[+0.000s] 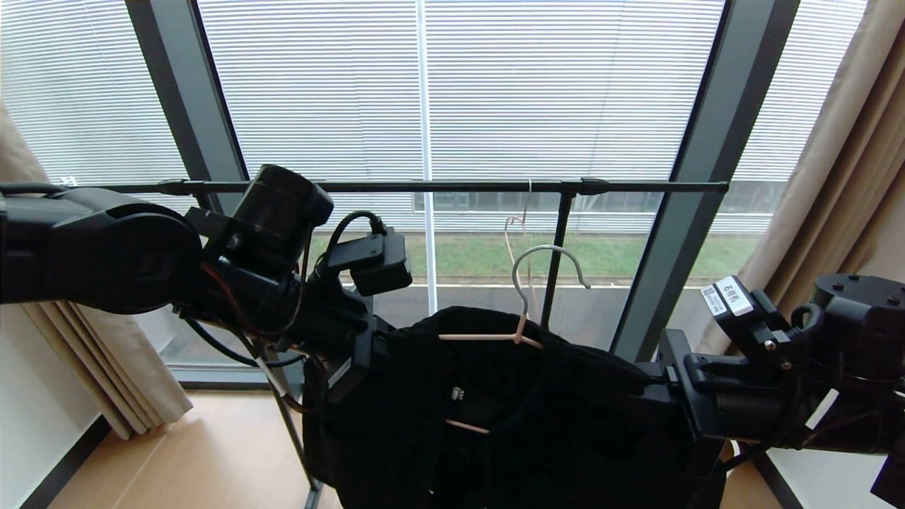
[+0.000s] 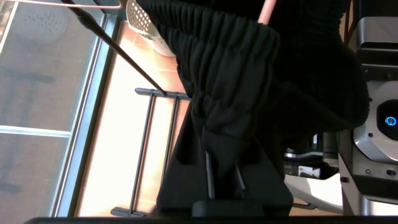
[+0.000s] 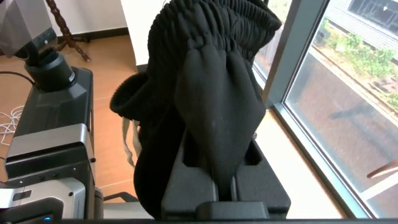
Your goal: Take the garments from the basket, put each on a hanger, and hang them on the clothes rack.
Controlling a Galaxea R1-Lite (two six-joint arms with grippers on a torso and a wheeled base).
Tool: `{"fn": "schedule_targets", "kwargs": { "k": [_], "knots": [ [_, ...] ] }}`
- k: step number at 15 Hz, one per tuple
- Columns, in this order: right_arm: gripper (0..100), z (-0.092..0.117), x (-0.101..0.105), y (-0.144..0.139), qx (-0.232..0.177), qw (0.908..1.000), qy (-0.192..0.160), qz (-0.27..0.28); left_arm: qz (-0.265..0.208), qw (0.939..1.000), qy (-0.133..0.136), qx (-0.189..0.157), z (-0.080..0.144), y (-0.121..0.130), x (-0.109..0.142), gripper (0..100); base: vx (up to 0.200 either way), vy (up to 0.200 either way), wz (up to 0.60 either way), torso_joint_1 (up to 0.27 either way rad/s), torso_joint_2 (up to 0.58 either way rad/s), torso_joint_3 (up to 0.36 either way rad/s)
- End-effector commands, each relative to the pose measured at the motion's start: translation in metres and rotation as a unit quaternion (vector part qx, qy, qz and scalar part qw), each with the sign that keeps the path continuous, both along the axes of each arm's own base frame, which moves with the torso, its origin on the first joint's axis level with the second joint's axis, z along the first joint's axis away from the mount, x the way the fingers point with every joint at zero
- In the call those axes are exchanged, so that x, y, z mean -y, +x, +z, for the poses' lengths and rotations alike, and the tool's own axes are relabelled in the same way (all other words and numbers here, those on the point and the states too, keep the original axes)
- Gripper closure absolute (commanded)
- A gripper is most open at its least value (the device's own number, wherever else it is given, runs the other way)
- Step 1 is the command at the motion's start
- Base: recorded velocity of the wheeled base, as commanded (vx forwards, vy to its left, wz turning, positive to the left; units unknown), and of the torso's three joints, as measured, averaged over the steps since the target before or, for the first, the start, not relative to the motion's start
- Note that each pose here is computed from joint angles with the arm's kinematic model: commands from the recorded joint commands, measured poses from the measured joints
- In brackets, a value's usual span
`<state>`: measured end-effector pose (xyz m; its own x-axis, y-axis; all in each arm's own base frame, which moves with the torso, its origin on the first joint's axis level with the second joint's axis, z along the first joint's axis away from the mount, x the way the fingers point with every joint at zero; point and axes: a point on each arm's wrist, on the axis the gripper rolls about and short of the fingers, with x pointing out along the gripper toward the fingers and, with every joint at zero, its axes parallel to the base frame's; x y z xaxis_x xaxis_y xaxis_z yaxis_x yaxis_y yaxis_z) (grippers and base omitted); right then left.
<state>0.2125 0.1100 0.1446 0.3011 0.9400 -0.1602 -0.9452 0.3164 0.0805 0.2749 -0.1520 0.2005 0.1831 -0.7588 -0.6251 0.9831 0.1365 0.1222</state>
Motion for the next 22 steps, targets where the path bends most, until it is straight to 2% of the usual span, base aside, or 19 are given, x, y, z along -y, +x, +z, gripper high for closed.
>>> {"fn": "schedule_targets", "kwargs": {
  "k": [1,7,15,18,22],
  "knots": [
    [0,-0.002,0.001,0.0,0.003,1.0,-0.003,-0.002,0.003,1.0,0.0,0.002,0.001,0.0,-0.002,100,0.0,0.0,0.0,0.0,0.0,0.0],
    [0,-0.001,0.016,0.005,0.027,0.9992,-0.011,-0.026,0.032,0.9994,-0.005,0.013,0.01,-0.003,-0.023,100,0.0,0.0,0.0,0.0,0.0,0.0],
    [0,-0.005,0.027,0.01,0.053,0.9978,-0.024,-0.032,0.072,0.9963,-0.018,0.045,0.031,-0.018,-0.053,100,0.0,0.0,0.0,0.0,0.0,0.0],
    [0,-0.012,0.03,0.018,0.063,0.9966,-0.037,-0.039,0.079,0.9951,-0.022,0.056,0.037,-0.021,-0.058,100,0.0,0.0,0.0,0.0,0.0,0.0],
    [0,-0.013,0.03,0.018,0.06,0.9968,-0.038,-0.038,0.085,0.9943,-0.027,0.059,0.042,-0.025,-0.061,100,0.0,0.0,0.0,0.0,0.0,0.0]
  ]
}}
